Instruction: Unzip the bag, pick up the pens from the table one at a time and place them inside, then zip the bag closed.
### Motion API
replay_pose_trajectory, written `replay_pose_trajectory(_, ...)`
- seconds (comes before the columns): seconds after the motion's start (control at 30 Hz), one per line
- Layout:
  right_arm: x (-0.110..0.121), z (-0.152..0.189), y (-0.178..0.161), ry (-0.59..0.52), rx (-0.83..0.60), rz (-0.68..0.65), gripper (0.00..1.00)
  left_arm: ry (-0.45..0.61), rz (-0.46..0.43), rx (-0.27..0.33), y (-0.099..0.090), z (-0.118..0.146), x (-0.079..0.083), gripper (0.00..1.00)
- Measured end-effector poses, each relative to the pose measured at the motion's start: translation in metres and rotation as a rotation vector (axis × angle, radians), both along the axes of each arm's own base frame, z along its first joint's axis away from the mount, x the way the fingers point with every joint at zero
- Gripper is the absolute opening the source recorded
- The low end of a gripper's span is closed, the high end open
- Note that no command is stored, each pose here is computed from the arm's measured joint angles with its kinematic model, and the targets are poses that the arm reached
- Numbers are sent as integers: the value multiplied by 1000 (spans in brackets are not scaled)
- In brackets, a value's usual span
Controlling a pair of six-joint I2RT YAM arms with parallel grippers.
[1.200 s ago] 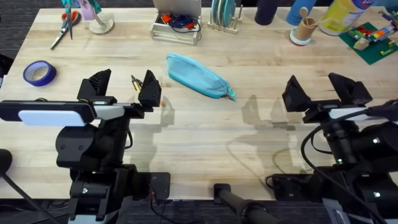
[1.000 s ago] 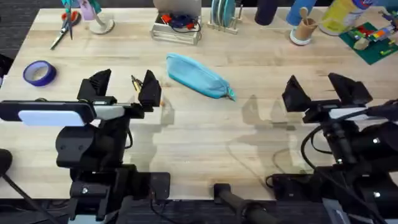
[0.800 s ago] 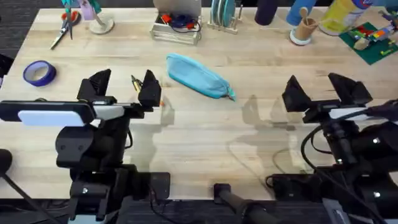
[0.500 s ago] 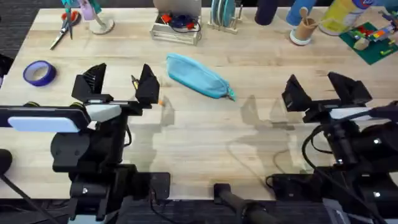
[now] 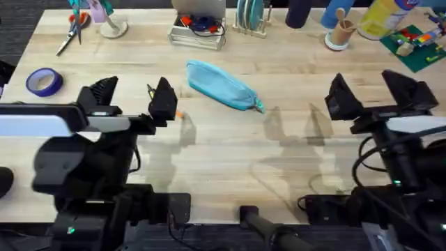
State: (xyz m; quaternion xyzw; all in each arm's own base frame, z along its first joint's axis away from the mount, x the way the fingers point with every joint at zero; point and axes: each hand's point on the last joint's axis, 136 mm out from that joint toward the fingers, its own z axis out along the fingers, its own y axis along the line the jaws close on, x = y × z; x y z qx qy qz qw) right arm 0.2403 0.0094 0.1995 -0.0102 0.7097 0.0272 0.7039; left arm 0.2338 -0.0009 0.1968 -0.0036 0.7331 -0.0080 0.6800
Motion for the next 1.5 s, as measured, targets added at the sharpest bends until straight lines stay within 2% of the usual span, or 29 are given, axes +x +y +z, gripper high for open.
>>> replay_pose_trajectory(0.17,-1,1,0,117,2,0,996,38,0,0,0,14,0,993)
replay_pose_trajectory(0.3,0,6,0,222,2,0,996,83,0,0,0,26,6,993)
replay_pose_trajectory(0.53,11,22,0,368,2,0,996,255,-2,6,0,32,22,993)
replay_pose_trajectory(0.87,28,26,1,578,3,6,996,534,-3,6,0,39,51,994)
replay_pose_trajectory(1.1,47,30,3,663,3,12,996,597,-4,6,0,52,81,993)
replay_pose_trajectory(1.3,61,21,8,733,-2,25,995,650,-4,5,0,44,98,993)
replay_pose_trajectory(1.5,64,9,16,800,14,67,997,765,-18,-2,-2,20,100,993)
